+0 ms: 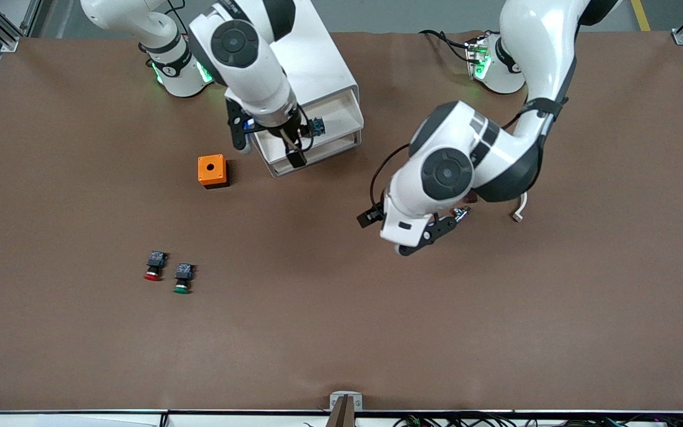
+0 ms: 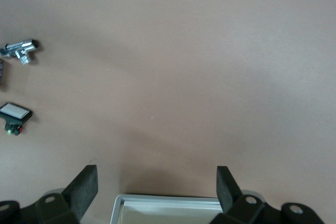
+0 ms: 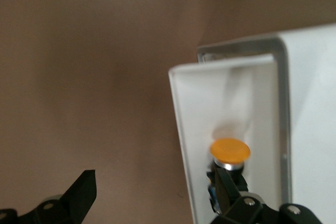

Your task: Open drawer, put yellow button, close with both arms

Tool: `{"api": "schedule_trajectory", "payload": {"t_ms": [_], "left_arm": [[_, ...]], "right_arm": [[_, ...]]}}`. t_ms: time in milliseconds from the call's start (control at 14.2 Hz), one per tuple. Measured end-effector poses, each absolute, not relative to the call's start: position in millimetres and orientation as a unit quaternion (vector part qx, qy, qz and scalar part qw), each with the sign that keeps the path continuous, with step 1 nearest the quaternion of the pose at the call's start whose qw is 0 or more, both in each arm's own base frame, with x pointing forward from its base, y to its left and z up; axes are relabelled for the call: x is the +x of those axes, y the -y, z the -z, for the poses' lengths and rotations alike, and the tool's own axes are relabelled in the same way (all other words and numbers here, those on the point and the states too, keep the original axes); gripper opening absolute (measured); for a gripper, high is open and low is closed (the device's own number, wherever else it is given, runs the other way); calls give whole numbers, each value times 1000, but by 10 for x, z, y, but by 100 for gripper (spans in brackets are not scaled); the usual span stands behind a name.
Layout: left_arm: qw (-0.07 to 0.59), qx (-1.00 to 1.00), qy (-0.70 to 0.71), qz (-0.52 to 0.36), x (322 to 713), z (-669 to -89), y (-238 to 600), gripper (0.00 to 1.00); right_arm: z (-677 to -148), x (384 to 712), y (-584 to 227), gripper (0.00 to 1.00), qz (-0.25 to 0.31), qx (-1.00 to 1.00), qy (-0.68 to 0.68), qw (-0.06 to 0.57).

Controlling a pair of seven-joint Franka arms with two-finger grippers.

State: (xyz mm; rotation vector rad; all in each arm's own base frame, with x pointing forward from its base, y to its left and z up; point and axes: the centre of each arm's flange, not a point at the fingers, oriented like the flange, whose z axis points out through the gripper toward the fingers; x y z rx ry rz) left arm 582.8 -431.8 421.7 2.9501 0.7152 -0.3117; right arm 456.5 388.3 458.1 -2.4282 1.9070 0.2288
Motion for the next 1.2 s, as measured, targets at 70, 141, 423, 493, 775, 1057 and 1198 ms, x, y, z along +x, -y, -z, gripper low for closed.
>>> {"api": "schedule_trajectory", "payload": {"t_ms": [70, 141, 423, 493, 775, 1057, 1198], "left_arm": [[41, 970, -225, 88, 5784, -4232, 4396, 100], [35, 973, -215, 74, 5742, -4218, 4467, 100], [18, 983, -178, 46, 5501, -4146, 4777, 100], [22, 984, -174, 43, 5464, -4143, 4838, 100], [31, 988, -148, 36, 5217, -4112, 5140, 100], [27, 992, -119, 39, 4853, -4060, 5478, 100], [22, 991, -124, 43, 4727, -4001, 5583, 100]], "right_arm": [[-4623, 4684, -3746, 100, -68, -793, -606, 24], [-4663, 4799, -3596, 100, -60, -807, -587, 21], [-4870, 5239, -2878, 100, -29, -878, -478, -5], [-4919, 5350, -2647, 100, -31, -892, -451, -8], [-5045, 5721, -1663, 100, -37, -931, -363, -3], [-5113, 5883, -996, 100, -33, -963, -269, 5], [-5189, 5947, -610, 100, -25, -979, -204, 11]]}}
